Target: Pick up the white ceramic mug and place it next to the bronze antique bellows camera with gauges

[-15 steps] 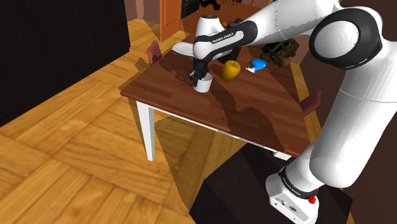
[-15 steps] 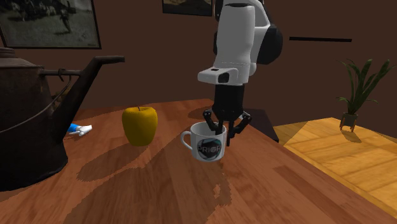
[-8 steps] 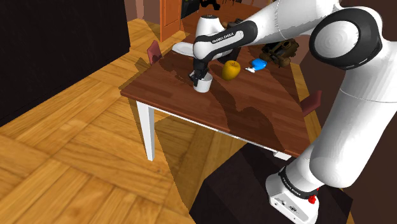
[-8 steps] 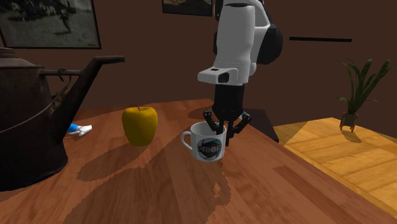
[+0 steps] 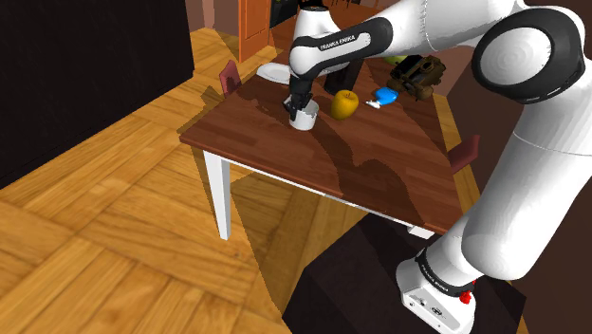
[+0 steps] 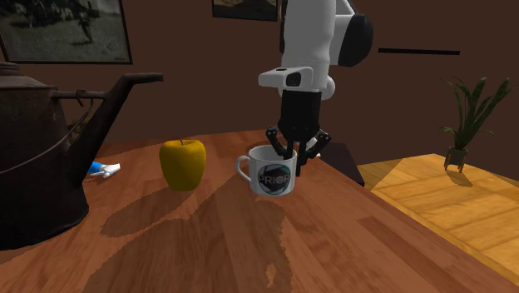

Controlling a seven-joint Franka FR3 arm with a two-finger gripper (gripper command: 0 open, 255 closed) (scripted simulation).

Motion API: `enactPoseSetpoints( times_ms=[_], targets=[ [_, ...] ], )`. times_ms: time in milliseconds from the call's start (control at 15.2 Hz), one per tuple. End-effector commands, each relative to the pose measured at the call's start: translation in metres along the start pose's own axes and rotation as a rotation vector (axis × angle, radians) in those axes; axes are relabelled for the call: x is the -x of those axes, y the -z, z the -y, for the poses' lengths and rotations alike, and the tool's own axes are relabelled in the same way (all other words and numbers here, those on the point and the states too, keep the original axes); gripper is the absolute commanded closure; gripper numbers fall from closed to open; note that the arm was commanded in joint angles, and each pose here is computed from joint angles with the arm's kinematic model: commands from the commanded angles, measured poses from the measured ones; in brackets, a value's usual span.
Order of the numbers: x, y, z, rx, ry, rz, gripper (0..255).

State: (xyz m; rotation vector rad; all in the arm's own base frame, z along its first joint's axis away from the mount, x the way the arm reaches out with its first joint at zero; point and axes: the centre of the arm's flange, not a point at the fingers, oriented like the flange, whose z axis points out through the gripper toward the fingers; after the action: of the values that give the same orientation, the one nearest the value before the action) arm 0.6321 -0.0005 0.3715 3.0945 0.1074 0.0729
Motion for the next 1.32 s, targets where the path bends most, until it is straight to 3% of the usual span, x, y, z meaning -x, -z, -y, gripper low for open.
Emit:
enactPoseSetpoints(
  times_ms=[0, 1254],
  targets=[
    [0.001, 0.011, -0.001, 0.000, 0.000, 0.000, 255],
    [-0.004, 0.111, -0.005, 0.000, 0.000, 0.000, 255]
  ],
)
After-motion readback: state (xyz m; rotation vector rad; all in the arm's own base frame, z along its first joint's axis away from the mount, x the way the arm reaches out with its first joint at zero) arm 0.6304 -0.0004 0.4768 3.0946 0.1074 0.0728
